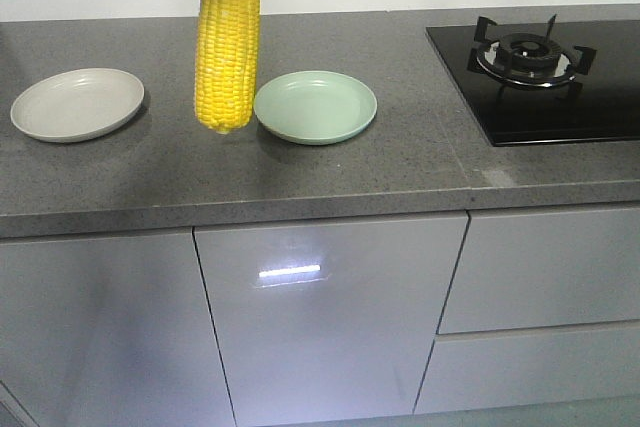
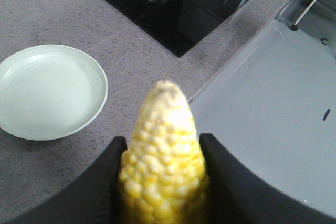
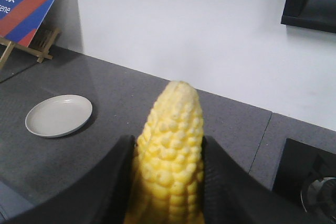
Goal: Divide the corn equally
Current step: 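Drive the base closer, centering the cream and pale green plates below the grippers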
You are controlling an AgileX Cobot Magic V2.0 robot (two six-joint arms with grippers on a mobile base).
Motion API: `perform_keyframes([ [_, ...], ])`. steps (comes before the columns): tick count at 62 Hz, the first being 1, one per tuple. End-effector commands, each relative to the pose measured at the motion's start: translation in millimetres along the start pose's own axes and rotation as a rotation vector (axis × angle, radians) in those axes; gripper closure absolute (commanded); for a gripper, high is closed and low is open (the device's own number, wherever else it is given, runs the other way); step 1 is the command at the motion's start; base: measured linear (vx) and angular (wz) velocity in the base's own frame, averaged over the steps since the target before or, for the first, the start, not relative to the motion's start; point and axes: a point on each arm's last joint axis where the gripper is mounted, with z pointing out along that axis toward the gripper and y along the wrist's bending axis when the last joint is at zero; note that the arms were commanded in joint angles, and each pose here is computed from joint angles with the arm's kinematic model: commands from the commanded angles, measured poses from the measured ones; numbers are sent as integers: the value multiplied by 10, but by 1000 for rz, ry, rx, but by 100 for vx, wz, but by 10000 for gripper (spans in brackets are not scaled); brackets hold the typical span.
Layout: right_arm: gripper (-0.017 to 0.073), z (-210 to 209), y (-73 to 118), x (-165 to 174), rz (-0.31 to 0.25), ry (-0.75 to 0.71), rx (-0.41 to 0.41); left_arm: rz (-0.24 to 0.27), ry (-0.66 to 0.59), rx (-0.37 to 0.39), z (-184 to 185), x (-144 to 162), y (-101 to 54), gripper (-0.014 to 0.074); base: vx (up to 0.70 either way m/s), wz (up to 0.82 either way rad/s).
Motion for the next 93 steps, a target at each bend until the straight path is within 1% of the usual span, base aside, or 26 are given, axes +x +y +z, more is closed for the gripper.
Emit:
perform_keyframes([
  [1, 566, -183, 200, -138, -40, -52, -23, 21, -100, 25, -290, -105, -187, 600, 11, 6],
  [93, 566, -183, 200, -139, -41, -53, -23, 21, -100, 25, -290, -105, -187, 600, 10, 1],
])
